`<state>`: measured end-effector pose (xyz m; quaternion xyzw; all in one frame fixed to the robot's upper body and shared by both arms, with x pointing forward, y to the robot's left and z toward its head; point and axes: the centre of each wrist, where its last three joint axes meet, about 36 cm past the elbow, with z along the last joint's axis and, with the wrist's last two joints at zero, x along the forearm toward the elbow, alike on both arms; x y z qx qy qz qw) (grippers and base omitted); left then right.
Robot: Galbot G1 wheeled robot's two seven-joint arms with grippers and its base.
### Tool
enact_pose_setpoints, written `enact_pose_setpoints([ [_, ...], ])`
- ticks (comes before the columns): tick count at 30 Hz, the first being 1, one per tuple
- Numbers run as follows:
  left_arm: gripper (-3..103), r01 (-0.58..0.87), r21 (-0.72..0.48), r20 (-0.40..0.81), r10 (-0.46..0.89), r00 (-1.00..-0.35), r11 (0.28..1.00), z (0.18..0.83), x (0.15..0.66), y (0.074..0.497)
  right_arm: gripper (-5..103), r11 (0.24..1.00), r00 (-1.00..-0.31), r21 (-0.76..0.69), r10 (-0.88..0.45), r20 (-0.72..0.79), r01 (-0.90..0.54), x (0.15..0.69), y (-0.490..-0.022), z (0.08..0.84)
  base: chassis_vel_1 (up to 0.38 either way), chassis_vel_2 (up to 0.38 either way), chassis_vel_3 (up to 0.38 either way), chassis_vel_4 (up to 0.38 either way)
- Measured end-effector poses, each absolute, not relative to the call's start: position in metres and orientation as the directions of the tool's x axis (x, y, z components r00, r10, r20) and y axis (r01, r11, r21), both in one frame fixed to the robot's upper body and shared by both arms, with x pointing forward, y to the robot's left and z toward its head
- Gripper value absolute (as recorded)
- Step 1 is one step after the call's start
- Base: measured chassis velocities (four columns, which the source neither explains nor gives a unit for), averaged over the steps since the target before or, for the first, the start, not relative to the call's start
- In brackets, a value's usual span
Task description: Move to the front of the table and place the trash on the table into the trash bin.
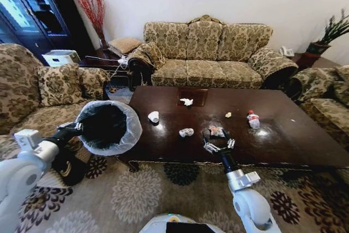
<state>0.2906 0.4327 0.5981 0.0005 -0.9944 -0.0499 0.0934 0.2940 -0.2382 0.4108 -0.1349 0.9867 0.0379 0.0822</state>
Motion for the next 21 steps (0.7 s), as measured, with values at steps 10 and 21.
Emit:
enact_pose_setpoints([
  [10,0,0.031,0.106,0.132,0.017,-0.991,0.994,0.593,0.286,0.425,100,0.959,-0.961,0.098,-0.256,-0.100,-0.266,0.350,-0.215,0.395,0.149,0.121,-0.114,-0.125],
  [21,0,0.044,0.098,0.129,0.031,-0.991,0.994,0.591,0.284,0.420,100,0.949,-0.954,0.101,-0.298,-0.024,-0.299,0.449,-0.162,0.382,-0.025,-0.032,0.011,0.007],
])
